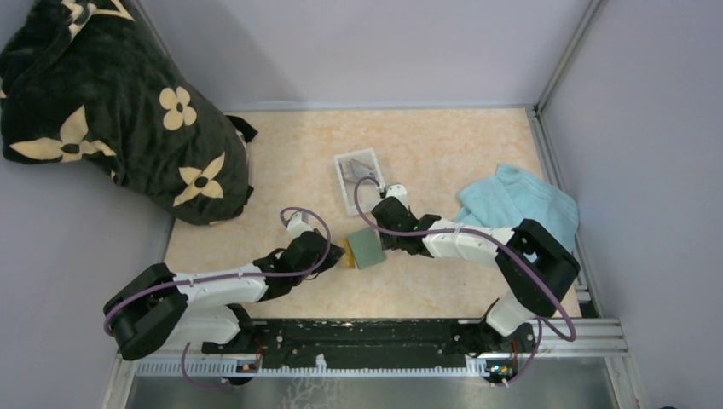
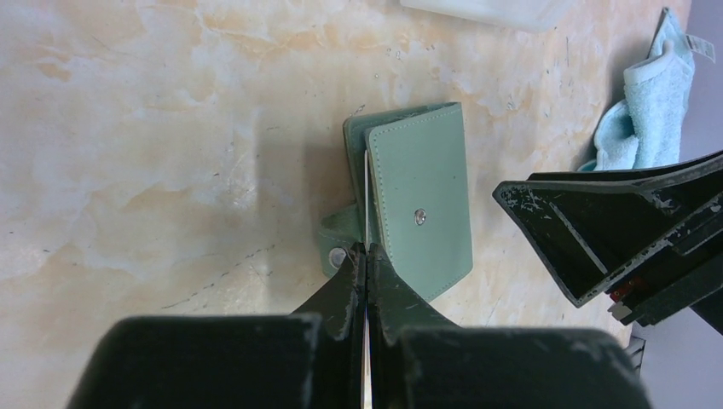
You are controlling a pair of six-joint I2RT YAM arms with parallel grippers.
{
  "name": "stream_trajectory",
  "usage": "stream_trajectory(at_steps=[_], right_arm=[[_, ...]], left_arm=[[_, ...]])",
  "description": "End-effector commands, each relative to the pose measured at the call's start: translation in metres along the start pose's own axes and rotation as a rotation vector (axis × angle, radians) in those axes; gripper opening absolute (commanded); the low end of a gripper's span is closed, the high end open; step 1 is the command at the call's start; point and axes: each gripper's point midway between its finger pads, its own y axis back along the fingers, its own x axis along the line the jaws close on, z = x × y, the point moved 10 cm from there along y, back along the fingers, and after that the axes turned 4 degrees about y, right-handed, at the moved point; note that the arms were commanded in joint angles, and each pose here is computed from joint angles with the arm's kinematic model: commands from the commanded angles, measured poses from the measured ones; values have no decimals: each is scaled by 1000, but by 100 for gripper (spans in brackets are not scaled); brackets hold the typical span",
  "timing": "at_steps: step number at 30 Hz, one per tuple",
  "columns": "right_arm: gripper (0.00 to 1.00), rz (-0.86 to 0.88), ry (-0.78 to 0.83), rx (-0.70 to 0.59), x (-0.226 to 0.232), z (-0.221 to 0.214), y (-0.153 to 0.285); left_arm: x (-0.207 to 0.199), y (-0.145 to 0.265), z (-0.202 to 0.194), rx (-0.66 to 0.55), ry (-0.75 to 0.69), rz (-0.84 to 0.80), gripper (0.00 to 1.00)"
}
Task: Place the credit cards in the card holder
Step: Open the card holder at the center of the board.
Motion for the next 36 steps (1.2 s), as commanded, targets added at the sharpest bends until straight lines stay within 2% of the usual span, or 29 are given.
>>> stream_trajectory(at_steps=[1,36], right_arm=[[44,-17,-14,-33,-7,8,-2],[39,81,-32,77,4,-10,-18]], left_arm=[[-4,-2,2,-13,15,-30,0],[-11,-11,-1,39,6,-159,0]])
